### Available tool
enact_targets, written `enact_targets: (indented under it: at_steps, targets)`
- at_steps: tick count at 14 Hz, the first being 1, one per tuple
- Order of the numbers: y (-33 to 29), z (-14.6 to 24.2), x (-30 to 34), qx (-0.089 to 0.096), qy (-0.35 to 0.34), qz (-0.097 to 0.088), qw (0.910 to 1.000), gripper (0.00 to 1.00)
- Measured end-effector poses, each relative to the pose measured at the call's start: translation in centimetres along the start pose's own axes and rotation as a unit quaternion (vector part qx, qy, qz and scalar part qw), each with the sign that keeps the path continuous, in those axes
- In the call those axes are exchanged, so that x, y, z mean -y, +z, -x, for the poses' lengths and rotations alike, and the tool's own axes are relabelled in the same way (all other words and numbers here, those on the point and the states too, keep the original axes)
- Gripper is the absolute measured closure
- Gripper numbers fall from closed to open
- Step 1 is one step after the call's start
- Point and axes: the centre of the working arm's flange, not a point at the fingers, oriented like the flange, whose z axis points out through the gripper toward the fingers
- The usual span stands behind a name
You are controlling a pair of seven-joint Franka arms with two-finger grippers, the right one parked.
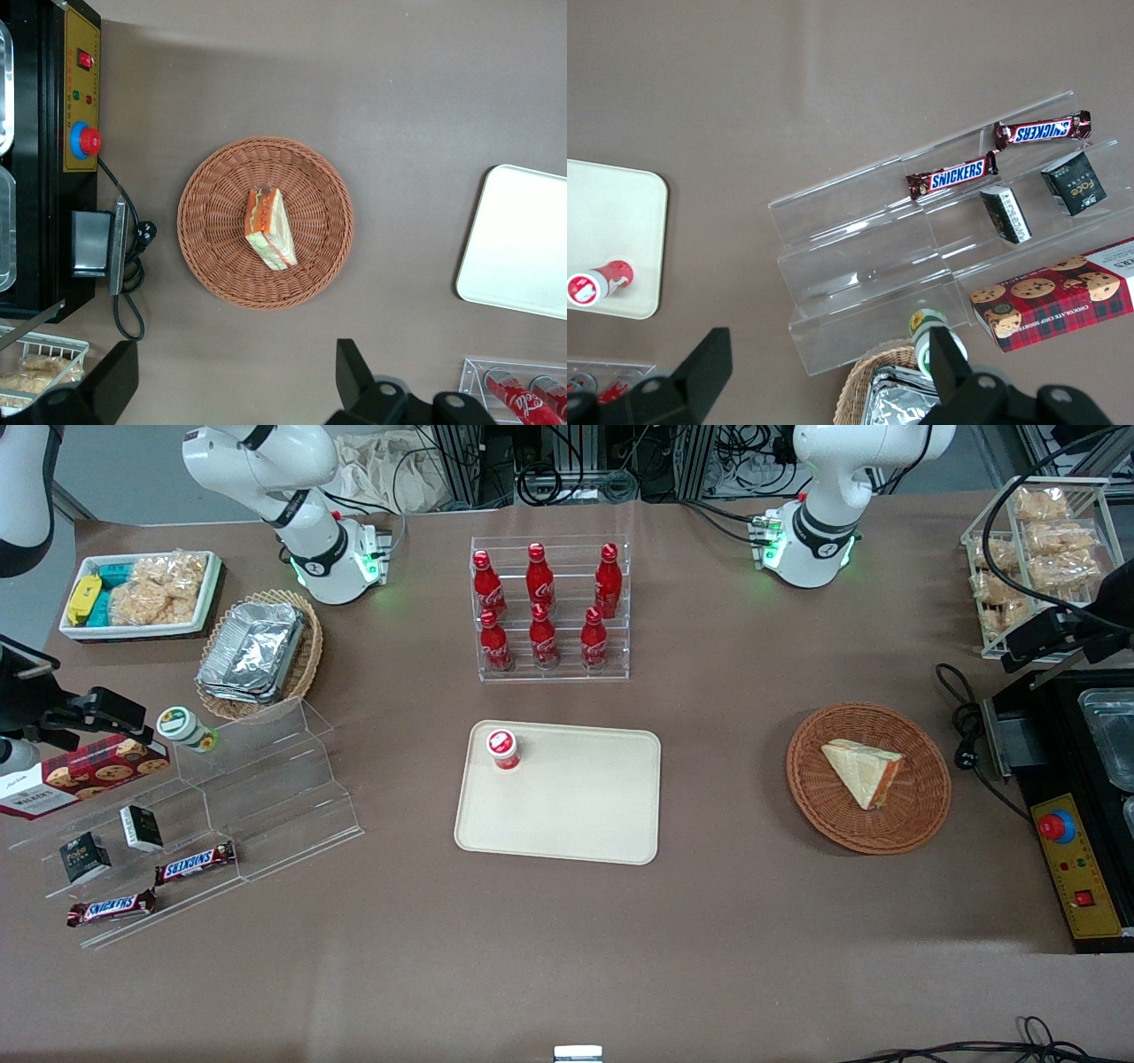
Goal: Place sandwich from basket to tray
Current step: 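Move the left gripper down toward the sandwich in the wicker basket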
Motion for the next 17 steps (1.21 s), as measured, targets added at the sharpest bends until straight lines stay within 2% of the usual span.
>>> enact_targets:
  at_steps: [5,9,12,14,17]
  targets:
    - [0.7,0.1,0.0,0.018,-0.005,-0.002,0.9998,0.0]
    - [5.0,-0.7,0.1,0.061,-0.011,-0.004,0.998,0.0]
    - [9.6,-2.2,0.1,0.094,-0.018,0.005,0.9954,0.0]
    - [13.1,-3.3,0.2,0.095,-0.029,0.006,0.995,0.0]
    - [18.8,-3.6,0.6,0.083,-0.054,0.01,0.995,0.0]
